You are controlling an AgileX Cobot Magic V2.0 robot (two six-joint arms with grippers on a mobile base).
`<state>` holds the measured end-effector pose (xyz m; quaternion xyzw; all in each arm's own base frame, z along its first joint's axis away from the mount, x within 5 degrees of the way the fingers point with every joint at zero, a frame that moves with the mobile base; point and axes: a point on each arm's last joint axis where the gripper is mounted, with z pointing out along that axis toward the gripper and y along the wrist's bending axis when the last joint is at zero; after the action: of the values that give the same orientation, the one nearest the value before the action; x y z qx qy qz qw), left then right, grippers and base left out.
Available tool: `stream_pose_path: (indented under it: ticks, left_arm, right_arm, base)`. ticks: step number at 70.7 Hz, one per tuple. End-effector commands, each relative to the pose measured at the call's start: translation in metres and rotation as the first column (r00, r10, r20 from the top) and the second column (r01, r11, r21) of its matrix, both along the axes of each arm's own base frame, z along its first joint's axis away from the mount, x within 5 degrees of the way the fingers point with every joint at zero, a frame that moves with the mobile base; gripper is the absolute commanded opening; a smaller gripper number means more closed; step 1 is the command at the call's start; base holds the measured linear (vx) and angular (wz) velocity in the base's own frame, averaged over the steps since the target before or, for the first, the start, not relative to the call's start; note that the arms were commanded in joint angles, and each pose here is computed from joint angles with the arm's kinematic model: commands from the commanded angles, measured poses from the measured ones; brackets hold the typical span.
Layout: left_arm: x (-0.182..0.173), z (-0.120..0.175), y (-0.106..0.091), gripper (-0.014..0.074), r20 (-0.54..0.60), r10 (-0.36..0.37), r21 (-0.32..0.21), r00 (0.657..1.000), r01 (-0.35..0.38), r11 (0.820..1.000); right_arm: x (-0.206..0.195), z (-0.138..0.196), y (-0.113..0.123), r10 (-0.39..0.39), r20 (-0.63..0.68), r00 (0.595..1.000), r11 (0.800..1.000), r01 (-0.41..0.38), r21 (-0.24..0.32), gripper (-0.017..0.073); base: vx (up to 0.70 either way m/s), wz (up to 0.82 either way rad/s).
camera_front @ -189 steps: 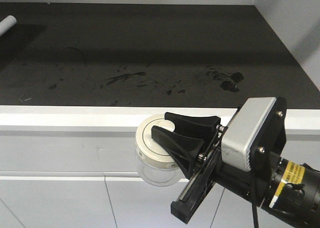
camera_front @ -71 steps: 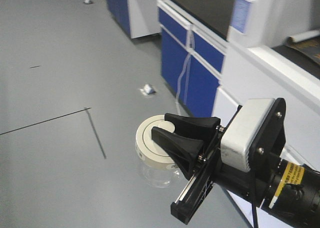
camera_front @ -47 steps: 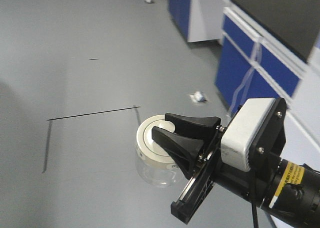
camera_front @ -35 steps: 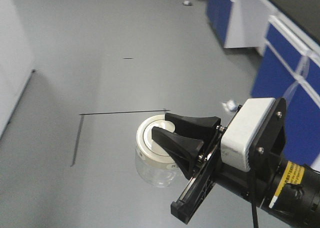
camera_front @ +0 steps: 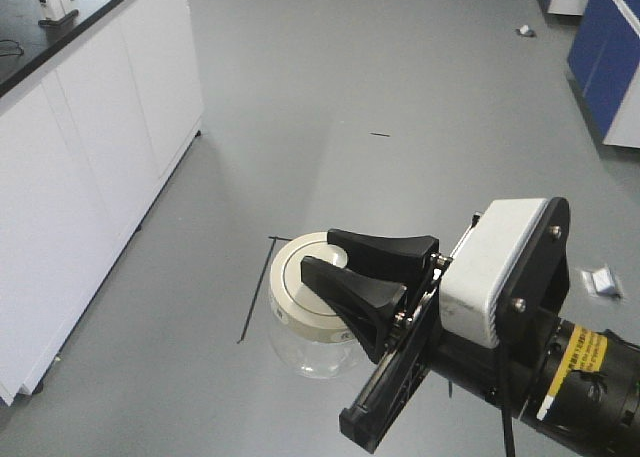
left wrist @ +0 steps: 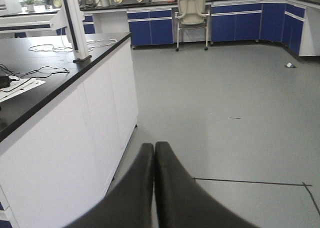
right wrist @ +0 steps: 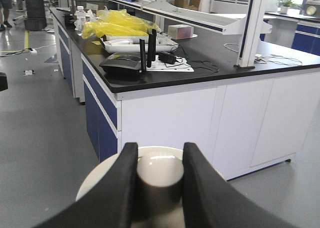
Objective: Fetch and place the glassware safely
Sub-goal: 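Hold the jar in the right gripper while the base drives away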
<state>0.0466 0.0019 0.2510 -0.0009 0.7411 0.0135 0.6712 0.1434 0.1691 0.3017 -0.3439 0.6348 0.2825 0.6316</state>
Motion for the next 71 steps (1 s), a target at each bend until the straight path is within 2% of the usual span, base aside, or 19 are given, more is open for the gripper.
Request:
stream_pose_path:
  ticks: [1,27,71]
  left_arm:
    - [0.0,0.0136,-0.0007,-0.0007,0.081,-0.01,-0.012,0.997,0.011,1.0]
    - [0.0,0.0136,-0.0007,-0.0007,0.081,-0.01,-0.012,0.997,0.011,1.0]
    - [0.0,0.0136,-0.0007,-0.0007,0.081,-0.01,-0.012,0.997,0.011,1.0]
  right_arm:
    - [-0.0027,0.0243,-0.0005,0.013,0.099,0.995,0.993,-0.025,0.116,-0.0004]
    - [-0.0027,0.0243,-0.0005,0.013,0.099,0.995,0.993,-0.025,0.116,-0.0004]
    - [-0.0027,0.0243,-0.0005,0.013,0.099,0.995,0.993,-0.025,0.116,-0.0004]
  base:
    - [0.28,0.23]
    - [0.34,0.06]
    - [0.39,-0.15]
